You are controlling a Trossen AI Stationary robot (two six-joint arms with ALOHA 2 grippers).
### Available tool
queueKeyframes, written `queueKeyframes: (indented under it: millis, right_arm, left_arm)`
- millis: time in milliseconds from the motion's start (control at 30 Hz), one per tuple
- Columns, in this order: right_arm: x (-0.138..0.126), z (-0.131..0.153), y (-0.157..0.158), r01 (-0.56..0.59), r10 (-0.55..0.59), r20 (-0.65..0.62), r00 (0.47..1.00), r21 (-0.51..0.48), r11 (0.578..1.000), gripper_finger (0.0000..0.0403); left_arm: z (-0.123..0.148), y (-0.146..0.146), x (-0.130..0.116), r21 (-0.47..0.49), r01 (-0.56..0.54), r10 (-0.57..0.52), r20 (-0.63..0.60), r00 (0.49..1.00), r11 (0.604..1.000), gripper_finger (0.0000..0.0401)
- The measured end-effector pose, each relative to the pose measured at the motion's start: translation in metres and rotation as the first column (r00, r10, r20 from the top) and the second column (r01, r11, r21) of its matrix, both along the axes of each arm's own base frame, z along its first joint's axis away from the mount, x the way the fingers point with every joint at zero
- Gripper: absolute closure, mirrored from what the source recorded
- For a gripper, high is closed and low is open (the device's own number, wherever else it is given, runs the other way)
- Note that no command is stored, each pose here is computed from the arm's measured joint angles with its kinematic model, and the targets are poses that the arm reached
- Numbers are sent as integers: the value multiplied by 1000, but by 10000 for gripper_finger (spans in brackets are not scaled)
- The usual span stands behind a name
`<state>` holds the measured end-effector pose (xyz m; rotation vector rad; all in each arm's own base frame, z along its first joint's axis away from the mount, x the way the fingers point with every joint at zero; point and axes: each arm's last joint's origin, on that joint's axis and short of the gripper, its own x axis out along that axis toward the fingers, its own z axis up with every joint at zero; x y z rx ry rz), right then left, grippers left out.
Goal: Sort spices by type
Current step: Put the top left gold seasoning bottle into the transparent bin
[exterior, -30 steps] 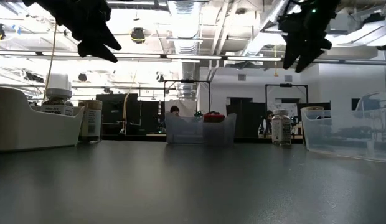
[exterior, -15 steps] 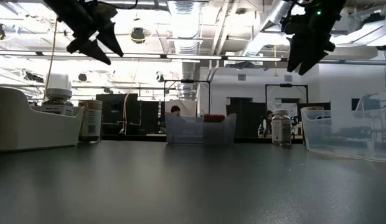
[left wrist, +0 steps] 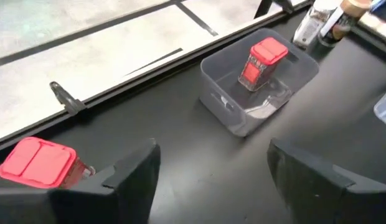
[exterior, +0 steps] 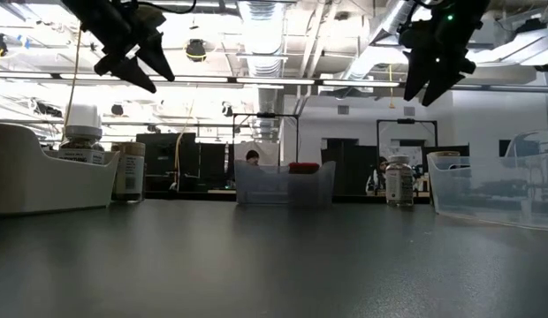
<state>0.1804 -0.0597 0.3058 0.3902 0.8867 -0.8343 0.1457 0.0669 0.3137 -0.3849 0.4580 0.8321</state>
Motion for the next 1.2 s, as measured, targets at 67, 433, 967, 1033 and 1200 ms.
queueKeyframes:
  millis: [67,433,967,1033,1200]
  right_arm:
    - [0,0,0,6,-6,3,1000,2,1000,70]
    - [0,0,0,9,-9,5,1000,4,1000,70]
    - [0,0,0,-12,12,-9,1000,-4,1000,70]
    - [0,0,0,-19,19,-15,1000,-7,1000,70]
    - [0,0,0,-22,22,-16,1000,-8,1000,70]
  left_arm:
    - [0,1,2,14,11,-11,-15,1000,1000,92]
    - [-2,4,7,32,-42,43,-15,999,999,31]
    - [-10,42,-3,-287,-560,568,-62,821,777,34]
    - [-12,51,-2,-287,-606,593,-142,793,742,34]
    - [-19,69,5,-362,-621,585,-218,781,695,34]
